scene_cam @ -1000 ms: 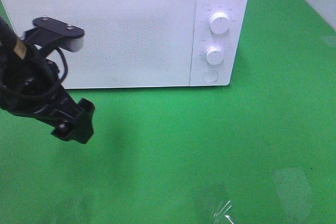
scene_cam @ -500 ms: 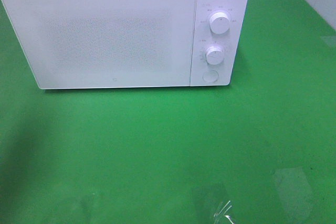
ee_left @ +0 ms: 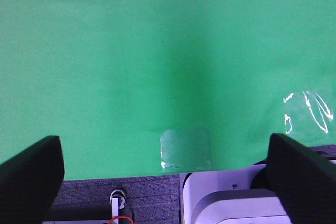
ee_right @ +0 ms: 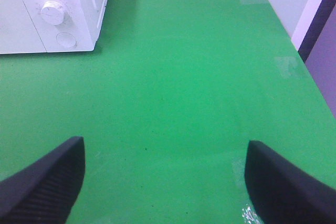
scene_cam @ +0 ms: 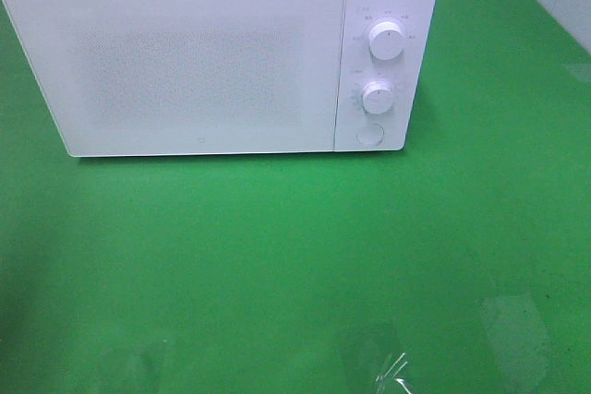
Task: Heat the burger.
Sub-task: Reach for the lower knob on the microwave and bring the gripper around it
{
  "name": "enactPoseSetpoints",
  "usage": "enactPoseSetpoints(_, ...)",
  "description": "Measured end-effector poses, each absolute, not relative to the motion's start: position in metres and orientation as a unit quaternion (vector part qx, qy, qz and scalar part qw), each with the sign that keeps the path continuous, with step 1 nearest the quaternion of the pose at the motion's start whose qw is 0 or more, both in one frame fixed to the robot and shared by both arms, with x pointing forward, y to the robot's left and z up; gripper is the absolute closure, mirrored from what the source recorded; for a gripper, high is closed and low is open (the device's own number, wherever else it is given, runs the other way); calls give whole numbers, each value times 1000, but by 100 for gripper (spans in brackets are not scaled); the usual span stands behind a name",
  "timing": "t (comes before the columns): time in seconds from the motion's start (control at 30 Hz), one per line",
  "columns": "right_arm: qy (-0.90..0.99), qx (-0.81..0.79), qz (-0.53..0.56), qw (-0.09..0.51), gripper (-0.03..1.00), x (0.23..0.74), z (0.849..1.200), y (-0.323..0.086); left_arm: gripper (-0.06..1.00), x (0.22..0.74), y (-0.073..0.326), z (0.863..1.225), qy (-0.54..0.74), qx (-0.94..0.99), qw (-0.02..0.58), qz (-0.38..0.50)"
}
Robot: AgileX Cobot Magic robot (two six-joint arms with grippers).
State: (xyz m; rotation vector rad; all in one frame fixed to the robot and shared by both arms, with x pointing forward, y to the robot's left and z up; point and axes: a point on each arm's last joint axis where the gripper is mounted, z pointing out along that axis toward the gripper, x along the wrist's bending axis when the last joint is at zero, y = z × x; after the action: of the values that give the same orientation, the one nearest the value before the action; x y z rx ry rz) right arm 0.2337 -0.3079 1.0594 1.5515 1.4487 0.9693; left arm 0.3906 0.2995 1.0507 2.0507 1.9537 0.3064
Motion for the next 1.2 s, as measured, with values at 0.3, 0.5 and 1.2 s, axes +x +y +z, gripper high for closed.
enactPoseSetpoints(0.3, 571, 611, 382, 393, 23, 234, 1059, -308, -5, 330, 296, 1038, 646, 718, 200, 165)
enactPoseSetpoints(0.5, 571, 611, 382, 393, 23, 234, 1059, -308, -5, 313, 296, 1043, 626, 713, 234, 211)
enactPoseSetpoints(1.2, 571, 611, 382, 393, 23, 234, 1059, -308, -5, 264, 288, 1054, 581, 674, 350, 293)
